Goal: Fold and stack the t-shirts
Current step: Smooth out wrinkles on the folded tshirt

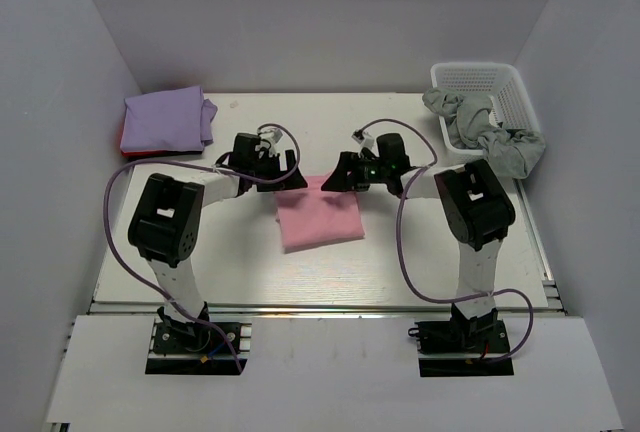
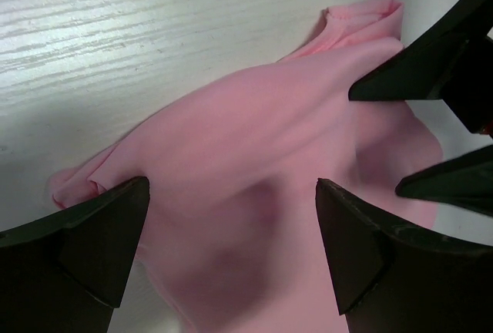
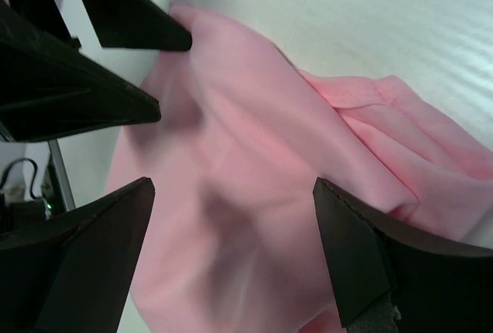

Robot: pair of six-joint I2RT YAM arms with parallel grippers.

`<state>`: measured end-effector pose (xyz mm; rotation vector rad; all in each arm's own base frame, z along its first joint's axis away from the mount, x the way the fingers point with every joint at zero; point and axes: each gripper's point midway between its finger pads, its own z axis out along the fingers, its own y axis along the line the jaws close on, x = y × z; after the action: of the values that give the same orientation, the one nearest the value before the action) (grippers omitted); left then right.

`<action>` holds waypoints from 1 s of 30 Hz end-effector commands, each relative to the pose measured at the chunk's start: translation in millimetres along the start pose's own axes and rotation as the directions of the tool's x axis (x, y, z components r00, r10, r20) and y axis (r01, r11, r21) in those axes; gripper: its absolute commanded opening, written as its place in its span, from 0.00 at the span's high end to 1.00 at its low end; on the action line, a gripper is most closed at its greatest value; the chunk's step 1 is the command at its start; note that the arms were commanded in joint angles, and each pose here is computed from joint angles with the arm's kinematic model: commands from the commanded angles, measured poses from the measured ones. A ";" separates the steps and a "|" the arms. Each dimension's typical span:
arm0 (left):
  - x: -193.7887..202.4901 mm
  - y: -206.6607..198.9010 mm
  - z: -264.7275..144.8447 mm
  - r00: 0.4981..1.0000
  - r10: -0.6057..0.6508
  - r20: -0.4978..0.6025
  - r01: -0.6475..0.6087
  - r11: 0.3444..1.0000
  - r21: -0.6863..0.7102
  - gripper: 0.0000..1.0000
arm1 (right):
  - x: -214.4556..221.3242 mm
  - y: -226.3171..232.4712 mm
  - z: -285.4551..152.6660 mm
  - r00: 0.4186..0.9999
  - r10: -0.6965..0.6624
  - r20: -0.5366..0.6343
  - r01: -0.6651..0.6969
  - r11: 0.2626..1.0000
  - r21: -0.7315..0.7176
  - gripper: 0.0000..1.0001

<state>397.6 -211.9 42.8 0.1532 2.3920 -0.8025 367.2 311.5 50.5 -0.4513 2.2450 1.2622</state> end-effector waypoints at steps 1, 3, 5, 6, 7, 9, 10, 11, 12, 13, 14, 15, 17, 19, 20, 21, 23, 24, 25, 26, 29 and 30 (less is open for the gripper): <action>6.5 25.6 0.6 1.000 -0.003 -0.024 0.001 0.997 -0.077 0.00 | -15.7 -28.7 2.3 0.994 0.069 0.082 -0.072 0.997 0.034 0.10; 0.0 22.0 -1.4 0.999 0.037 -0.013 -0.037 0.997 -0.063 0.00 | -18.2 -34.3 -2.5 0.992 0.092 0.090 -0.092 0.996 -0.004 0.10; -13.8 14.5 -3.4 0.997 0.070 0.017 -0.069 0.997 -0.040 0.00 | -22.3 -31.6 -6.3 0.993 0.077 0.088 -0.072 0.996 -0.055 0.10; -13.9 14.8 -3.4 0.997 0.079 0.017 -0.079 0.996 -0.040 0.00 | -26.5 -29.8 -7.6 0.994 0.063 0.091 -0.057 0.996 -0.068 0.10; -22.7 11.5 -3.8 0.996 0.088 0.034 -0.086 0.996 -0.035 0.00 | -31.2 -23.3 -10.7 0.995 0.031 0.091 -0.023 0.995 -0.094 0.10; -40.2 1.8 -8.2 0.991 0.113 0.065 -0.113 0.993 -0.017 0.00 | -41.8 -12.9 -17.5 0.995 -0.033 0.091 0.043 0.993 -0.108 0.10; -45.0 -0.3 -9.1 0.991 0.116 0.071 -0.115 0.993 -0.016 0.00 | -57.8 -2.9 -26.2 0.986 -0.109 0.123 0.121 0.988 -0.093 0.10; -55.1 -8.6 -14.1 0.986 0.138 0.094 -0.139 0.990 0.004 0.00 | -66.8 1.2 -28.5 0.981 -0.142 0.133 0.153 0.985 -0.077 0.10; -67.8 -17.6 -19.0 0.982 0.150 0.117 -0.153 0.988 0.020 0.00 | -69.3 -9.5 -32.1 0.978 -0.173 0.118 0.174 0.985 0.003 0.10; -74.5 -21.6 -23.4 0.979 0.164 0.125 -0.168 0.986 0.021 0.00 | -80.4 0.3 -40.4 0.969 -0.202 0.141 0.201 0.979 0.027 0.10; -81.8 -35.2 -30.4 0.973 0.180 0.142 -0.187 0.982 0.033 0.00 | -89.7 13.2 -49.1 0.959 -0.232 0.166 0.229 0.973 0.038 0.10; -90.5 -39.2 -37.7 0.971 0.183 0.153 -0.189 0.982 0.020 0.00 | -90.2 8.6 -54.5 0.957 -0.229 0.179 0.218 0.973 0.078 0.10; -95.8 -49.8 -48.6 0.967 0.194 0.167 -0.200 0.980 0.020 0.00 | -96.3 32.9 -69.8 0.944 -0.253 0.212 0.242 0.967 0.079 0.10; -91.4 -57.8 -63.0 0.970 0.168 0.173 -0.176 0.984 0.035 0.00 | -83.8 45.1 -74.7 0.950 -0.247 0.190 0.241 0.969 0.054 0.10; -88.3 -59.4 -67.7 0.971 0.160 0.176 -0.169 0.985 0.037 0.00 | -79.6 52.6 -75.4 0.951 -0.251 0.183 0.249 0.968 0.034 0.10; -74.6 -53.3 -68.5 0.978 0.138 0.155 -0.144 0.989 0.025 0.00 | -65.8 64.2 -75.5 0.952 -0.253 0.171 0.258 0.966 -0.003 0.10; -56.7 -50.2 -78.2 0.984 0.106 0.145 -0.109 0.994 0.014 0.00 | -55.2 77.8 -72.6 0.955 -0.246 0.165 0.259 0.964 -0.059 0.10; -50.4 -49.6 -80.7 0.986 0.091 0.139 -0.094 0.995 0.014 0.00 | -48.4 79.0 -72.2 0.956 -0.246 0.160 0.260 0.963 -0.075 0.10; -44.5 -49.0 -82.4 0.988 0.072 0.137 -0.075 0.997 0.016 0.00 | -36.6 83.0 -68.4 0.968 -0.212 0.135 0.227 0.968 -0.104 0.10; -31.0 -45.8 -85.3 0.991 0.057 0.121 -0.059 0.998 0.013 0.00 | -31.0 82.1 -65.2 0.966 -0.222 0.134 0.238 0.965 -0.114 0.10; -14.7 -39.2 -83.0 0.995 0.035 0.096 -0.036 0.999 0.006 0.00 | -6.8 69.8 -53.3 0.986 -0.147 0.078 0.157 0.976 -0.151 0.10; -2.9 -33.2 -79.5 0.998 0.020 0.062 -0.020 1.000 -0.006 0.00 | -7.2 67.9 -53.2 0.987 -0.136 0.085 0.147 0.979 -0.143 0.10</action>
<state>364.2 -195.9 128.5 0.1948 2.2632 -0.7806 327.2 299.5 138.2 -0.6262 2.0067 1.2929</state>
